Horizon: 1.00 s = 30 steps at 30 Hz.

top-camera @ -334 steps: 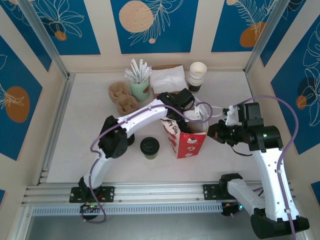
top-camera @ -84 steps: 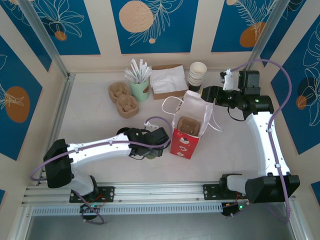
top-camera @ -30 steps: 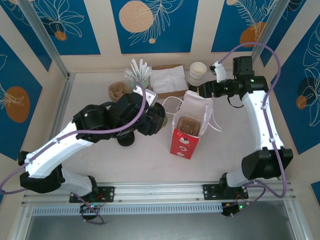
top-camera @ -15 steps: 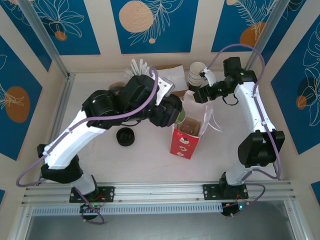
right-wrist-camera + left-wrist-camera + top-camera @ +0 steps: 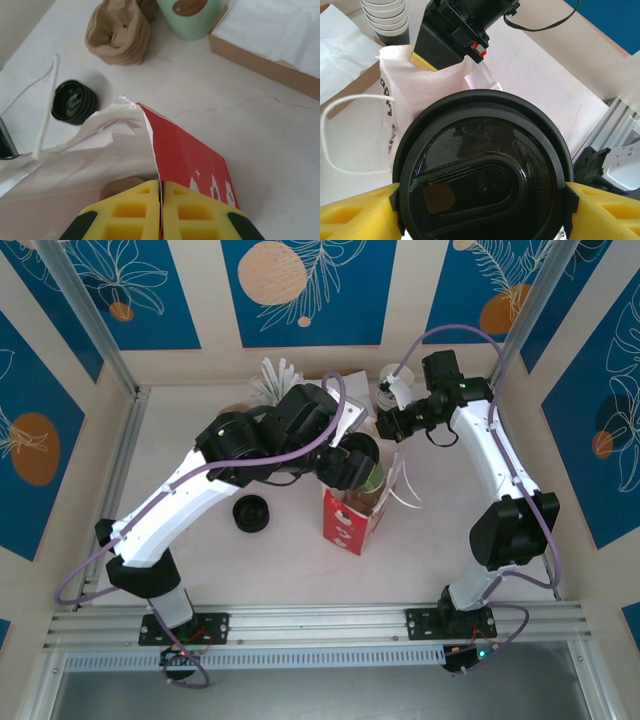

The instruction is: Pack the takeout coffee

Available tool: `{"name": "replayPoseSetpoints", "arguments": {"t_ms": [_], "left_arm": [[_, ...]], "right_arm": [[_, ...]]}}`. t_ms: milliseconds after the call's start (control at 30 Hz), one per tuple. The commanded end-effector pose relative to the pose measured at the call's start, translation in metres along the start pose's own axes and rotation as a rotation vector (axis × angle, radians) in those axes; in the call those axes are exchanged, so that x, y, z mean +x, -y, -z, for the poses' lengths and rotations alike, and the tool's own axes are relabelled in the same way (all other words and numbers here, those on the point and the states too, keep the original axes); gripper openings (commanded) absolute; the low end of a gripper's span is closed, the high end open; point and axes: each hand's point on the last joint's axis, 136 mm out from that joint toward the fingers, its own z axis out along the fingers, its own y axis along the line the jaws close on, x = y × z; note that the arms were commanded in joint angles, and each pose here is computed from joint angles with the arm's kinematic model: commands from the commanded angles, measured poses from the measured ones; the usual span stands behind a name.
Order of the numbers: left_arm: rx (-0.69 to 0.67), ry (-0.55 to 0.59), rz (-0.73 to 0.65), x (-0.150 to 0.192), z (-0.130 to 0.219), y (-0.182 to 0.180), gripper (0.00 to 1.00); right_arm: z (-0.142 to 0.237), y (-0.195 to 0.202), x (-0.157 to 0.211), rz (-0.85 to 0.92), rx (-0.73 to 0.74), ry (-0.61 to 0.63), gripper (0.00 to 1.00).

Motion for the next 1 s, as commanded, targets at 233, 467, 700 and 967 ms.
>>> {"name": "replayPoseSetpoints", "arguments": {"t_ms": [233, 467, 700, 967], "left_arm": [[-0.053, -0.002, 0.015, -0.005, -0.021, -0.025, 0.77], [-0.081, -0.034, 0.02, 0.003, -0.035, -0.038, 0.76], [-0.105, -0.054, 0.019, 0.017, -0.056, -0.045, 0.76], [-0.141, -0.062, 0.021, 0.035, -0.077, -0.055, 0.76]], "right_arm": [[0.006, -0.03, -0.02, -0.026, -0.047, 0.058, 0.11], [0.0, -0.038, -0.02, -0.019, -0.105, 0.042, 0.13], [-0.004, -0.046, -0.02, -0.021, -0.145, 0.037, 0.13], [-0.011, -0.06, -0.019, -0.003, -0.174, 0.022, 0.13]]}}
